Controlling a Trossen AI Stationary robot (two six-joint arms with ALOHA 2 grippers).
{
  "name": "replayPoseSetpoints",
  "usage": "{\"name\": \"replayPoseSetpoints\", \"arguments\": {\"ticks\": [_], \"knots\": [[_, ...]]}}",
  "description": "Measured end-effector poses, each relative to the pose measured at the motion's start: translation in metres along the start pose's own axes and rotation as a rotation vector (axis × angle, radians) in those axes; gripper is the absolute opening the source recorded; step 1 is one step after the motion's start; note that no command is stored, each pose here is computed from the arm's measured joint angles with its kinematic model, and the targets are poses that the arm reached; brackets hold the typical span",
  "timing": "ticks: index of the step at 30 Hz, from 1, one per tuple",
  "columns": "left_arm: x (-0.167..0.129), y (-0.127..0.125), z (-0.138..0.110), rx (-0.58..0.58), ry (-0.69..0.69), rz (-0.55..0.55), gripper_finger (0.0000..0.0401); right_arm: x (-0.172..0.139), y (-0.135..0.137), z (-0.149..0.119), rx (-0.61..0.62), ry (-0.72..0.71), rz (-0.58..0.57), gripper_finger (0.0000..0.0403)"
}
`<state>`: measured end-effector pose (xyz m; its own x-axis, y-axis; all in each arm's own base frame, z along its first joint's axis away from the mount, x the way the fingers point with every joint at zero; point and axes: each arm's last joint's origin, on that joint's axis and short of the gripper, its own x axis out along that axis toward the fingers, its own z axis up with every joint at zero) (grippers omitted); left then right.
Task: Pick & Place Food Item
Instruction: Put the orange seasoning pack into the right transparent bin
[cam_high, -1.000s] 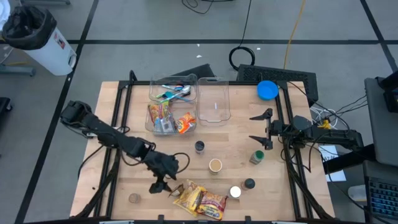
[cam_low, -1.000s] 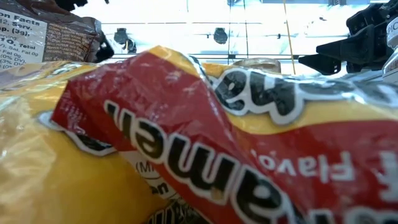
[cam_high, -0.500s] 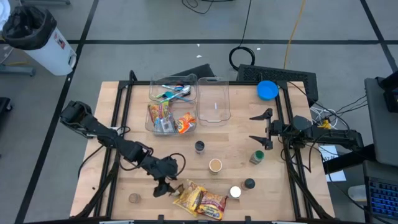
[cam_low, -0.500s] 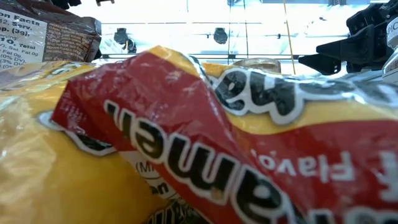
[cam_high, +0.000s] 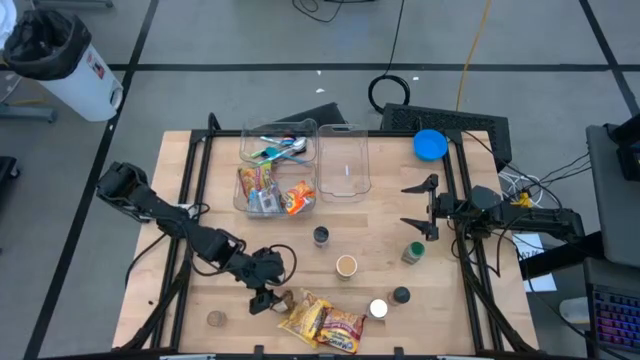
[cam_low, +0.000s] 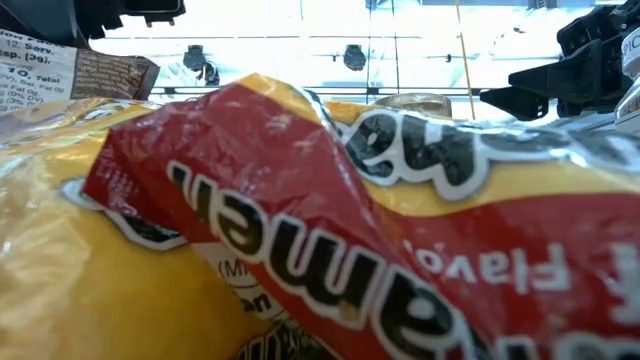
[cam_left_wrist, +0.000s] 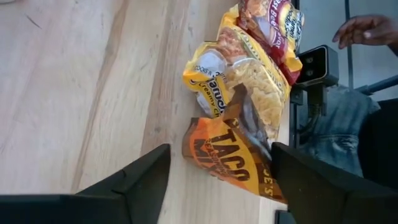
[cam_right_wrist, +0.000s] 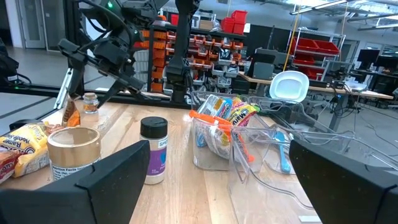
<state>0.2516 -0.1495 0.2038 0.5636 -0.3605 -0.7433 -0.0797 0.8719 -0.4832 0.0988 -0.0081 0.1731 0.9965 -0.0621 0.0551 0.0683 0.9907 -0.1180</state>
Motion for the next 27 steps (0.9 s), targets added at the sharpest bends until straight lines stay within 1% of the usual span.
{"name": "replayPoseSetpoints", "arguments": {"ticks": [4, 12, 13, 14, 16, 20, 21, 23, 25, 27], "knots": [[0.000, 0.000, 0.000, 0.008, 0.002, -0.002, 0.0206, 0.000, 0.000, 0.000, 0.000, 0.000, 0.000, 0.0380], [-0.002, 0.001, 0.002, 0.051, 0.006, -0.018, 0.0033, 0.000, 0.000, 0.000, 0.000, 0.000, 0.000, 0.0380], [-0.005, 0.002, 0.003, 0.059, 0.002, -0.018, 0.0017, 0.000, 0.000, 0.000, 0.000, 0.000, 0.000, 0.0380], [-0.009, 0.002, 0.005, 0.062, -0.007, -0.019, 0.0010, 0.000, 0.000, 0.000, 0.000, 0.000, 0.000, 0.0380], [-0.018, 0.003, 0.008, 0.086, -0.034, -0.023, 0.0011, 0.000, 0.000, 0.000, 0.000, 0.000, -0.001, 0.0380], [-0.045, 0.004, 0.017, 0.177, -0.135, -0.024, 0.0004, 0.000, 0.000, 0.000, -0.002, 0.000, -0.001, 0.0380], [-0.052, 0.005, 0.021, 0.198, -0.169, -0.021, 0.0005, 0.000, 0.000, 0.000, -0.040, -0.001, -0.003, 0.0380], [-0.065, 0.009, 0.027, 0.239, -0.241, 0.002, 0.0006, 0.000, -0.001, 0.001, -0.163, -0.007, -0.032, 0.0380], [-0.077, 0.015, 0.034, 0.277, -0.300, 0.031, 0.0004, 0.000, -0.001, 0.002, -0.258, -0.009, -0.036, 0.0380], [-0.087, 0.024, 0.042, 0.289, -0.349, 0.058, 0.0004, 0.000, -0.001, 0.001, -0.318, -0.007, -0.030, 0.0380]]}}
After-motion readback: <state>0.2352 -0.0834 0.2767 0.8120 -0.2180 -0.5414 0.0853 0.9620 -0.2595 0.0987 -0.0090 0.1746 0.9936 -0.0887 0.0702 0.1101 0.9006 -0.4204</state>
